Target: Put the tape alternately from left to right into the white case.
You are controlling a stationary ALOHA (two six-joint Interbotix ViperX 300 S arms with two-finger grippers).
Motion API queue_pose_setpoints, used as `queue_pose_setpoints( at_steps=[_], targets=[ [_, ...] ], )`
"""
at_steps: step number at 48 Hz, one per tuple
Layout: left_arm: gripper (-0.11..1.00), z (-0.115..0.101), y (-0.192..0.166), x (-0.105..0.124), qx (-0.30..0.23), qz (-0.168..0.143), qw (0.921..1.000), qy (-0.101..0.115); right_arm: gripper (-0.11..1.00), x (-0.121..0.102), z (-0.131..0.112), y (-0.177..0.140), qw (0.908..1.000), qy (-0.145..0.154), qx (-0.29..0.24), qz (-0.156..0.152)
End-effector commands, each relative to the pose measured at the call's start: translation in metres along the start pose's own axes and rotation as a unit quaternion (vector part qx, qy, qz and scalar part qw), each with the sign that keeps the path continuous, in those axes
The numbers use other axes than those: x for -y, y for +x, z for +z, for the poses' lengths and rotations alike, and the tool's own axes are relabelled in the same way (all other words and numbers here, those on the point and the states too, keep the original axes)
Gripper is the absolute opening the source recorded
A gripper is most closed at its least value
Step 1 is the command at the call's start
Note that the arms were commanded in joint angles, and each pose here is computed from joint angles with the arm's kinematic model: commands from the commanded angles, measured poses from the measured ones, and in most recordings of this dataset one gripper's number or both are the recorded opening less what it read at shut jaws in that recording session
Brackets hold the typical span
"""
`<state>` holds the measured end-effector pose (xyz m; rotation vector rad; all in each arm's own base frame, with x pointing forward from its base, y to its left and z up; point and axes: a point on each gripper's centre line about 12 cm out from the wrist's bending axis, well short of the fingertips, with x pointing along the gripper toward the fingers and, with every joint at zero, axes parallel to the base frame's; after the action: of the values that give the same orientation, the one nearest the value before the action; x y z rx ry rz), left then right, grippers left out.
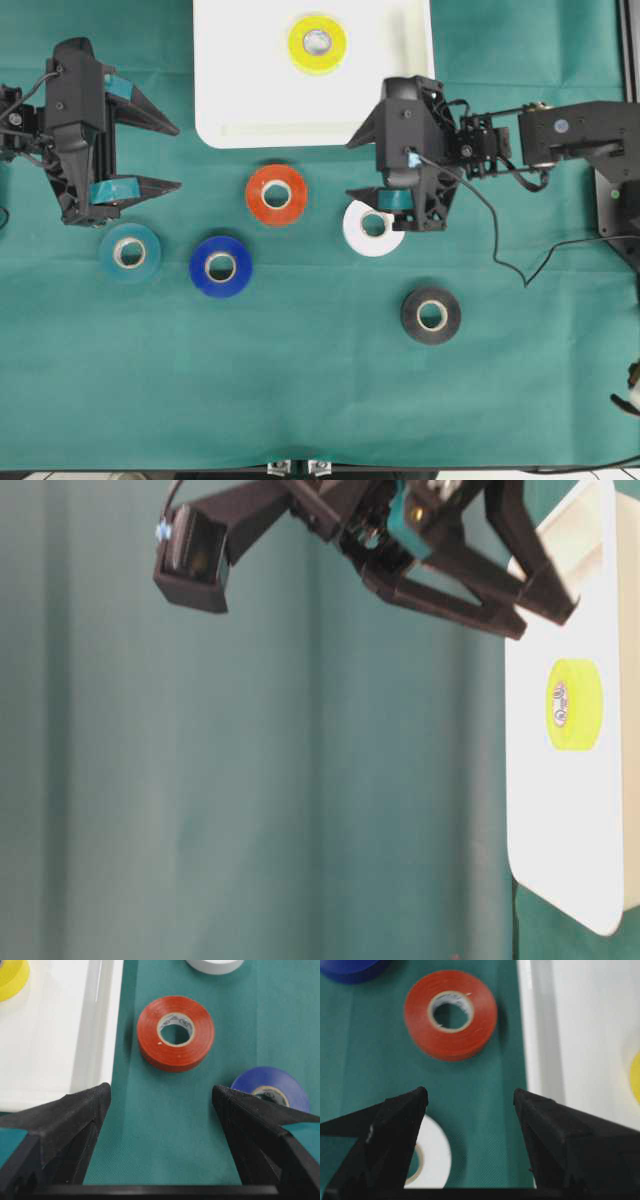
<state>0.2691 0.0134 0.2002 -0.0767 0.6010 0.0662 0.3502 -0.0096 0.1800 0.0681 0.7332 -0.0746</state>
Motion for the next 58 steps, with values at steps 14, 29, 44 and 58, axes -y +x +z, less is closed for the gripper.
queue_pose_setpoints(
  at_steps=[14, 29, 44, 58],
  targets=[
    [0.63, 0.0, -0.001, -0.001, 0.002, 0.001, 1.0, -0.002, 0.77, -0.006, 0.001, -0.01, 0.9999, -0.005, 0.014, 0.009],
    [0.63, -0.001, -0.001, 0.007, 0.0, -0.012, 0.9997, -0.024, 0.77, -0.006, 0.0, -0.008, 0.9999, -0.005, 0.011, 0.009],
    [0.63, -0.018, 0.004, 0.017, -0.029, -0.025, 0.9969, -0.069, 0.77, -0.006, -0.001, -0.005, 0.9999, -0.005, 0.011, 0.01],
    [0.63, -0.028, 0.042, 0.028, -0.088, -0.027, 0.9941, -0.058, 0.77, -0.006, -0.001, -0.005, 0.9999, -0.005, 0.012, 0.01]
  ],
)
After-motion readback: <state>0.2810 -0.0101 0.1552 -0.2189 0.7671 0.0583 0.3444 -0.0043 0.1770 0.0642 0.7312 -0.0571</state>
